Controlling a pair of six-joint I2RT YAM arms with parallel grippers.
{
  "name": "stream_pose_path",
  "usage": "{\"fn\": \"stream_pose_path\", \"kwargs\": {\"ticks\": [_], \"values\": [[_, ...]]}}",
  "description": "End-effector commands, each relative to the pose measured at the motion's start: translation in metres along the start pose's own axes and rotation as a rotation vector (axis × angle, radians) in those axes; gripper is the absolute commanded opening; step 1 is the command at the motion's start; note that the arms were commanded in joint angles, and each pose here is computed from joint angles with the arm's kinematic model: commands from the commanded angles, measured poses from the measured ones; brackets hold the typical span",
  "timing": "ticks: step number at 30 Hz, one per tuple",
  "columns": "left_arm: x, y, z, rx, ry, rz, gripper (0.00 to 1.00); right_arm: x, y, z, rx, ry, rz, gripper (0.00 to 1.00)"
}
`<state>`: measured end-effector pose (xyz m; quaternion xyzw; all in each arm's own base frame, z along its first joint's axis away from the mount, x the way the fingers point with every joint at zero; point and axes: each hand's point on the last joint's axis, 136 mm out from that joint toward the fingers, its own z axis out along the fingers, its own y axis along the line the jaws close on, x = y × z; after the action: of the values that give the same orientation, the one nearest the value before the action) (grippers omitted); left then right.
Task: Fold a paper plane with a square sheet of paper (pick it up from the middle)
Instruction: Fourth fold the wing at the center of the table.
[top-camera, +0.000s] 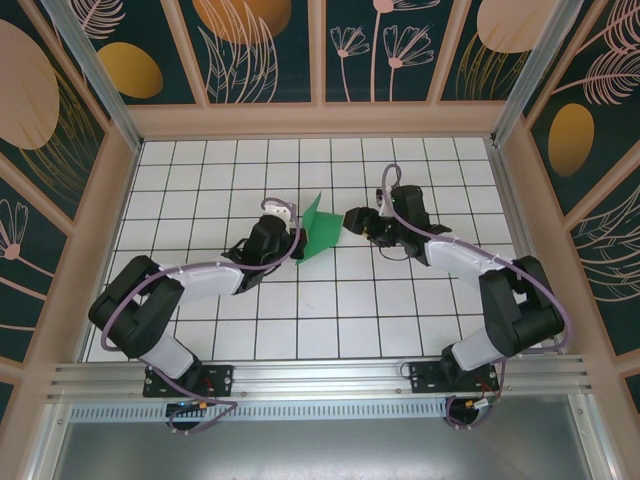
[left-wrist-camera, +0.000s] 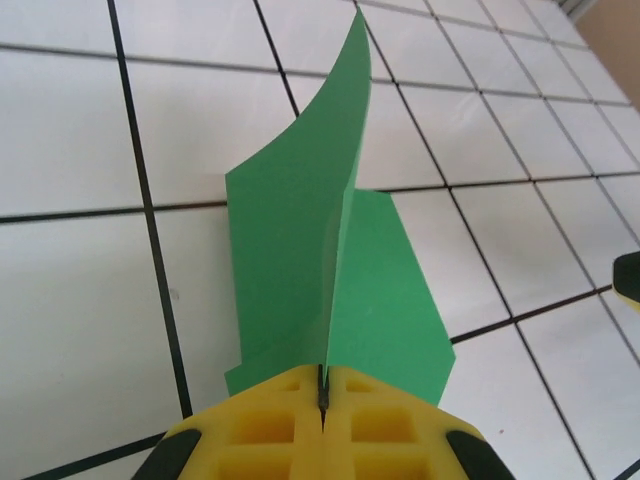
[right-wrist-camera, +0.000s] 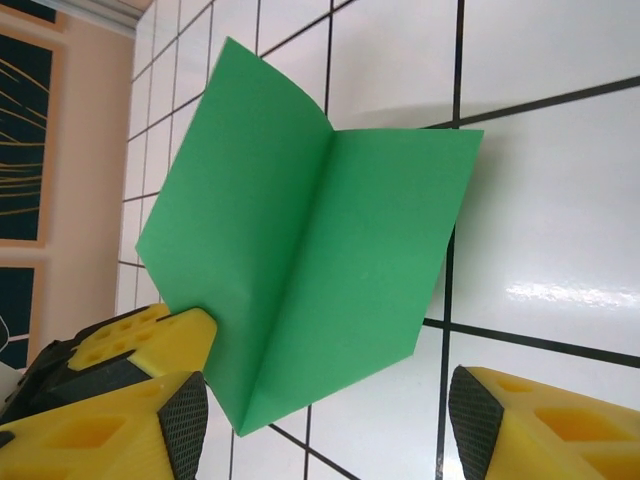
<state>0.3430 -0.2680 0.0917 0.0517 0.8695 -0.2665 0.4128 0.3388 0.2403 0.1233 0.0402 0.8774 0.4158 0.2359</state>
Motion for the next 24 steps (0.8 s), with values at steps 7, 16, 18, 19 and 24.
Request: {"fn": "stream_pose_path", "kwargs": {"ticks": [7,16,18,19,24], "values": [[0.044,-0.020,0.027,0.174,0.152,0.030,0.03,0.003,-0.002,0.028,-0.007,0.000,-0.043,0.63],[0.054,-0.023,0.032,0.214,0.184,-0.011,0.03,0.021,-0.009,0.049,-0.015,0.070,-0.052,0.51],[0.054,-0.025,0.033,0.219,0.187,-0.031,0.03,0.024,-0.009,0.052,-0.016,0.080,-0.056,0.50],[0.052,-0.026,0.034,0.226,0.190,-0.042,0.03,0.026,-0.009,0.054,-0.019,0.086,-0.057,0.50],[0.049,-0.033,0.034,0.269,0.199,-0.107,0.03,0.029,-0.009,0.060,-0.026,0.099,-0.049,0.47]]}}
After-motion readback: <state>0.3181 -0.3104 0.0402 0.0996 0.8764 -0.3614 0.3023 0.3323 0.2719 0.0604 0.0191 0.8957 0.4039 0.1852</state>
